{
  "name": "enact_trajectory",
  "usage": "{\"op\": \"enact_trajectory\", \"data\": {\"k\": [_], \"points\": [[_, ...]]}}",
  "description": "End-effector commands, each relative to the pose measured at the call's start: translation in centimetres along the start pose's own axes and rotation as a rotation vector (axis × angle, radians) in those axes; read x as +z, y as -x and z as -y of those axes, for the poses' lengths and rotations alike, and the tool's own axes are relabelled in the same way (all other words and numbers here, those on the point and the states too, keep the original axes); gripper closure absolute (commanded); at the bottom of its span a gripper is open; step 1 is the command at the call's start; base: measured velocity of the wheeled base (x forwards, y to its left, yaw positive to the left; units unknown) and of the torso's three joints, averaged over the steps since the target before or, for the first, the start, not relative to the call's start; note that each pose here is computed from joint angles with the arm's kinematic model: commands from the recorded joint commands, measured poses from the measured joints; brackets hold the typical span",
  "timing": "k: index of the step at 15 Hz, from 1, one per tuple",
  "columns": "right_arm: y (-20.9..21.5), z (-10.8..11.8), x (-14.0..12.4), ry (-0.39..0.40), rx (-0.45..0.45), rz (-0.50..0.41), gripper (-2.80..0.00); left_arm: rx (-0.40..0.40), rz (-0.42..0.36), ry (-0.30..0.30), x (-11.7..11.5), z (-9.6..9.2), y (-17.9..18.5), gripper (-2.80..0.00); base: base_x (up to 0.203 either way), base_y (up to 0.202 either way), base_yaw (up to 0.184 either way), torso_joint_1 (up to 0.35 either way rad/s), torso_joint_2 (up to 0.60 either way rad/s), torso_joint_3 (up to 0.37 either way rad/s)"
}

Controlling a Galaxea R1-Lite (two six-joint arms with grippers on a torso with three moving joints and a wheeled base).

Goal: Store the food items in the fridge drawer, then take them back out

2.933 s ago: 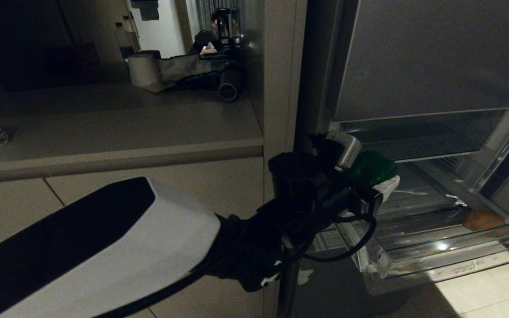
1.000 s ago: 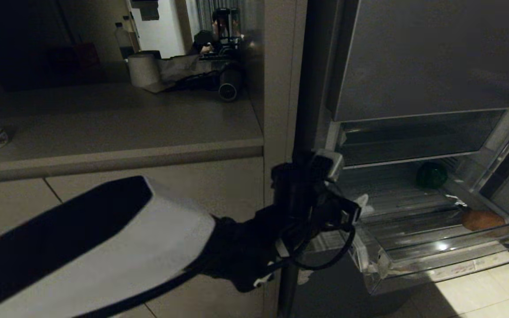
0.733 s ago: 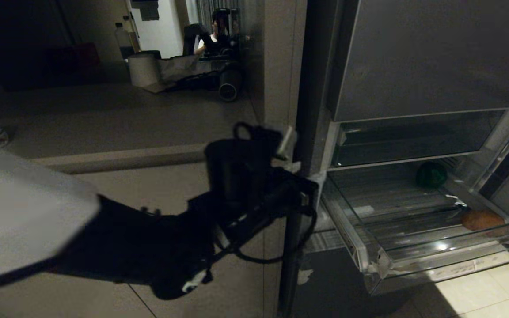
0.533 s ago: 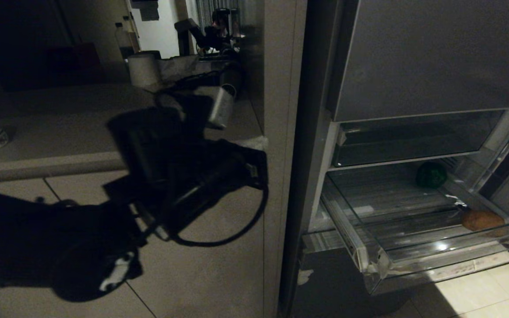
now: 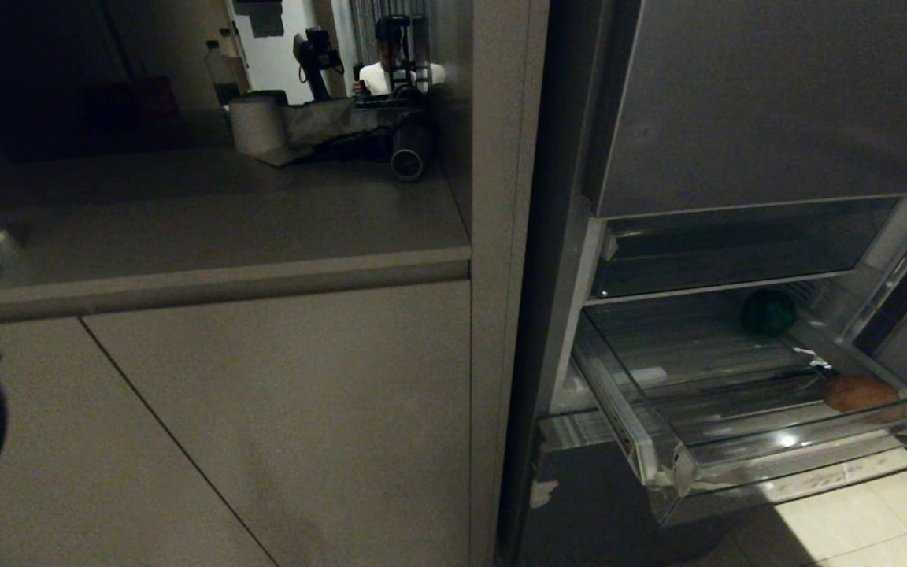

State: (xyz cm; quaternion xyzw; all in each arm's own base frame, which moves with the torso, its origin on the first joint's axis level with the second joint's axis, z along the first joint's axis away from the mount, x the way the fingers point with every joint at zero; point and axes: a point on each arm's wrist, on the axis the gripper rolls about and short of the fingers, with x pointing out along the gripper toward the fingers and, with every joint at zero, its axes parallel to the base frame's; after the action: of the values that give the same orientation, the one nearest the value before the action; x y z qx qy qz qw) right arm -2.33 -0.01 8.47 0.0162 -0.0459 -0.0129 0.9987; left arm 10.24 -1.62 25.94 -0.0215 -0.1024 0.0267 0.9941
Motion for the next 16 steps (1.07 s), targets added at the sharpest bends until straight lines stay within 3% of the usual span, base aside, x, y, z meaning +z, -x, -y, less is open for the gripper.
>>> {"op": "enact_trajectory", "data": {"k": [1, 3, 4, 5, 7, 10, 14, 16], "points": [[-0.2, 0.0, -0.9, 0.0, -0.001, -0.032, 0.0, 0.048, -0.06, -0.039, -4.6, -2.4, 7.7, 0.0, 0.0, 0.0, 0.0, 0.0, 0.0, 0.0], [-0.2, 0.0, -0.9, 0.0, 0.0, -0.032, 0.0, -0.015, -0.301, -0.106, -10.0, -2.7, 10.6, 0.0, 0.0, 0.0, 0.0, 0.0, 0.0, 0.0], [-0.2, 0.0, -0.9, 0.0, -0.001, -0.032, 0.0, -0.034, -0.378, -0.155, -11.9, -2.9, 11.8, 0.0, 0.0, 0.0, 0.0, 0.0, 0.0, 0.0], [-0.2, 0.0, -0.9, 0.002, -0.001, -0.032, 0.0, -0.045, -0.396, -0.182, -13.1, -3.0, 12.8, 0.0, 0.0, 0.0, 0.0, 0.0, 0.0, 0.0], [-0.2, 0.0, -0.9, 0.006, -0.002, -0.035, 0.0, -0.067, -0.377, -0.211, -14.1, -3.1, 14.2, 0.0, 0.0, 0.0, 0.0, 0.0, 0.0, 0.0], [-0.3, 0.0, -0.9, 0.008, -0.004, -0.085, 0.0, -0.116, -0.216, -0.213, -14.8, -3.1, 16.0, 0.0, 0.0, 0.0, 0.0, 0.0, 0.0, 0.0], [-1.9, 0.0, -0.5, 0.01, -0.023, -0.311, 0.0, -0.084, -0.244, -0.112, -15.3, -3.1, 16.1, 0.0, 0.0, 0.0, 0.0, 0.0, 0.0, 0.0], [-2.8, -0.1, 1.7, -0.041, -0.038, -0.327, 0.0, -0.062, -0.246, -0.064, -15.3, -3.1, 16.1, 0.0, 0.0, 0.0, 0.0, 0.0, 0.0, 0.0]]}}
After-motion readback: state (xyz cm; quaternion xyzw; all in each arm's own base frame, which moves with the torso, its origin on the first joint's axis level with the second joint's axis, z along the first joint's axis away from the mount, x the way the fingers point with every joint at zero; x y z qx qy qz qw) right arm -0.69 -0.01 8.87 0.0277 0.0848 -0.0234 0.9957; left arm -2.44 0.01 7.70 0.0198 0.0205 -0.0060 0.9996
